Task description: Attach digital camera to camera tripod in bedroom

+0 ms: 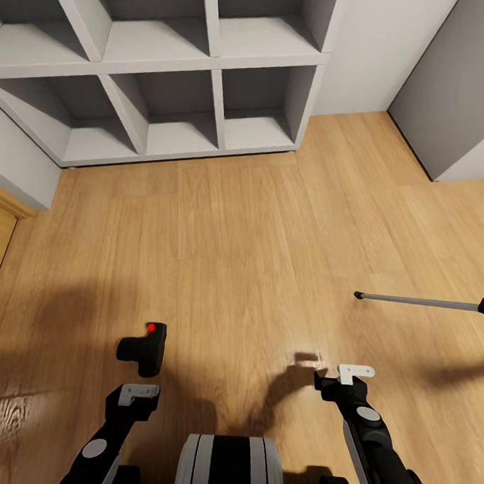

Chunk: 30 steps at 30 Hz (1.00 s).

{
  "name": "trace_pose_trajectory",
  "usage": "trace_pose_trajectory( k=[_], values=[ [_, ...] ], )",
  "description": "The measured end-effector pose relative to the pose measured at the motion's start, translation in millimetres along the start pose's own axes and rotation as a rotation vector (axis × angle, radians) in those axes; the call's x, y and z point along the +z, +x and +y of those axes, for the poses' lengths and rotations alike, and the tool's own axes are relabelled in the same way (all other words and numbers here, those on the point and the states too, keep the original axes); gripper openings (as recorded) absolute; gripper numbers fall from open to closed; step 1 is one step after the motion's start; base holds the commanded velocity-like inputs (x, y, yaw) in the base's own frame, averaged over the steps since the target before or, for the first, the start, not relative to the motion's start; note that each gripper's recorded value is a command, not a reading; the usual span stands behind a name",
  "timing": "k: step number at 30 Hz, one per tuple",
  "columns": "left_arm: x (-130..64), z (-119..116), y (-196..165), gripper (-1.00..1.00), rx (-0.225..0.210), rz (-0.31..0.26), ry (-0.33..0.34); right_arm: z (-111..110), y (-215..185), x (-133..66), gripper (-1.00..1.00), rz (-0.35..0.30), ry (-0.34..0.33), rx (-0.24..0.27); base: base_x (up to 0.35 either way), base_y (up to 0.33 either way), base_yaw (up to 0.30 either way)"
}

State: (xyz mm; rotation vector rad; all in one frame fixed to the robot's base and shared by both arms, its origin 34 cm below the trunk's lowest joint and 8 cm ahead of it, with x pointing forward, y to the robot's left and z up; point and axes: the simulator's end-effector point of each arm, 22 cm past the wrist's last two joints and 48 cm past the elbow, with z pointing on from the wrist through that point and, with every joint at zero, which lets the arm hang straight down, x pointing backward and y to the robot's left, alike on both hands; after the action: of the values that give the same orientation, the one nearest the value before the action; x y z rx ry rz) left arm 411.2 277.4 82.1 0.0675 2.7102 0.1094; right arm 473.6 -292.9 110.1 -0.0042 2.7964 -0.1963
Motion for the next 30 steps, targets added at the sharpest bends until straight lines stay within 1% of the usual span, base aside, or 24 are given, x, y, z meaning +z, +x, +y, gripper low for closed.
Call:
trace_pose_trajectory(
  k=[6,7,9,16,21,25,26,30],
  values=[
    [0.7,2,-4,1.0,0.004,-0.009,-0.008,0,1,0.2,1.0,0.002,0.0,0.001,0.0,0.0,0.0],
    [4.7,5,-12,1.0,0.002,-0.022,-0.023,0,2,0.3,1.0,0.003,0.0,0.001,0.0,0.0,0.0],
    [7.9,7,-18,1.0,0.001,-0.028,-0.03,1,2,0.4,1.0,0.003,-0.001,0.0,0.0,0.0,0.0],
    [15.6,9,-23,1.0,-0.003,-0.029,-0.042,0,3,0.6,1.0,0.005,0.0,0.001,0.0,0.0,0.0],
    [16.8,10,-24,1.0,-0.005,-0.029,-0.043,0,3,0.7,1.0,0.005,0.0,0.001,0.0,0.0,0.0],
    [20.1,10,-33,1.0,-0.008,-0.041,-0.044,0,3,0.7,1.0,0.006,0.0,0.001,0.0,0.0,0.0],
    [26.2,10,-34,1.0,-0.009,-0.034,-0.043,1,3,0.8,1.0,0.007,-0.001,0.0,0.0,0.0,0.0],
    [33.5,8,-26,1.0,-0.008,-0.006,-0.04,0,4,0.8,1.0,0.007,0.0,0.001,0.0,0.0,0.0]
  ],
)
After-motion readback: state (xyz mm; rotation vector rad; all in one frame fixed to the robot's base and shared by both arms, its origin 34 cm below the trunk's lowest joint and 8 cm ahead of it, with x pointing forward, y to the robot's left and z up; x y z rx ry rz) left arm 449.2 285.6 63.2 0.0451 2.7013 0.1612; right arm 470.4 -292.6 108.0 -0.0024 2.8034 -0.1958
